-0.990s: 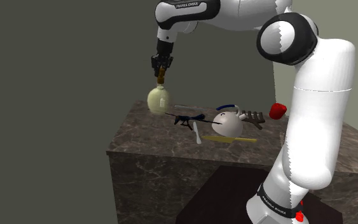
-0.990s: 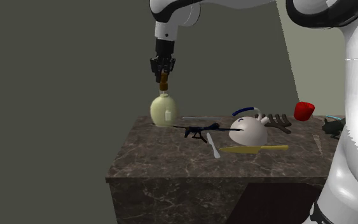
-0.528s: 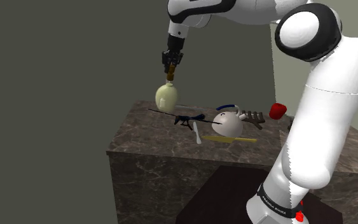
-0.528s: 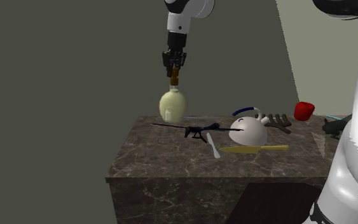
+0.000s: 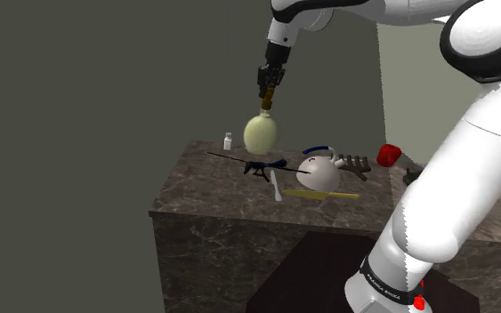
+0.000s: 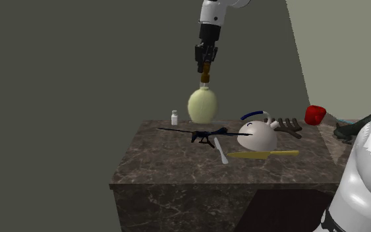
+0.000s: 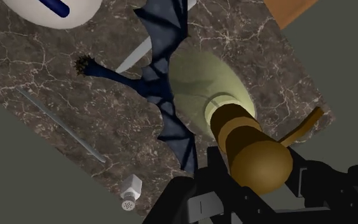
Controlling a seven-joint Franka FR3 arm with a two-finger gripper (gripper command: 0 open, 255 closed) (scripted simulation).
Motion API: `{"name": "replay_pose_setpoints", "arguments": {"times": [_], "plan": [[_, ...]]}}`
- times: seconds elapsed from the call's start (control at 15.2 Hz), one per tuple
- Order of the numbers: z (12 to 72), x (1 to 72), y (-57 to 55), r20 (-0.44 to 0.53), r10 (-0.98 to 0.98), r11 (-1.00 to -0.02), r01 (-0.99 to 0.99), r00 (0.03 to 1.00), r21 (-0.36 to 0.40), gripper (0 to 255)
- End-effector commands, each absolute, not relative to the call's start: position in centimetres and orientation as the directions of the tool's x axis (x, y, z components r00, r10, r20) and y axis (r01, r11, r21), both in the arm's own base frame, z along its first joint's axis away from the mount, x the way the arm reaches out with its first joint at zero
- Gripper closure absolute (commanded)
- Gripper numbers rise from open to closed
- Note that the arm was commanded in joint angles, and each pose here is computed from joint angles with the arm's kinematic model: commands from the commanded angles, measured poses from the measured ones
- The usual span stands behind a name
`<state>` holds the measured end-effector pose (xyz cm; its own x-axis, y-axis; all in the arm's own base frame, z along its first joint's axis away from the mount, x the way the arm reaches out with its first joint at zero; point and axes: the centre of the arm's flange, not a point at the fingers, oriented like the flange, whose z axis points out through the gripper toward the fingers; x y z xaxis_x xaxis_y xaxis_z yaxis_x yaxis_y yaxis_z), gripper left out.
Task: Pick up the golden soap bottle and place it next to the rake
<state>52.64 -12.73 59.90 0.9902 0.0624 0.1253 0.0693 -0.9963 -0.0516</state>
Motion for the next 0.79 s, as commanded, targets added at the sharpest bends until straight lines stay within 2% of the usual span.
{"name": "replay_pose_setpoints", "arguments": {"times": [0.0, 0.73], "plan": [[60.7, 50.5, -14.3, 0.126, 0.063, -0.996, 0.071, 0.99, -0.052, 255], [64.7, 38.9, -22.1, 0.126, 0.063, -0.996, 0.071, 0.99, -0.052, 255]]}}
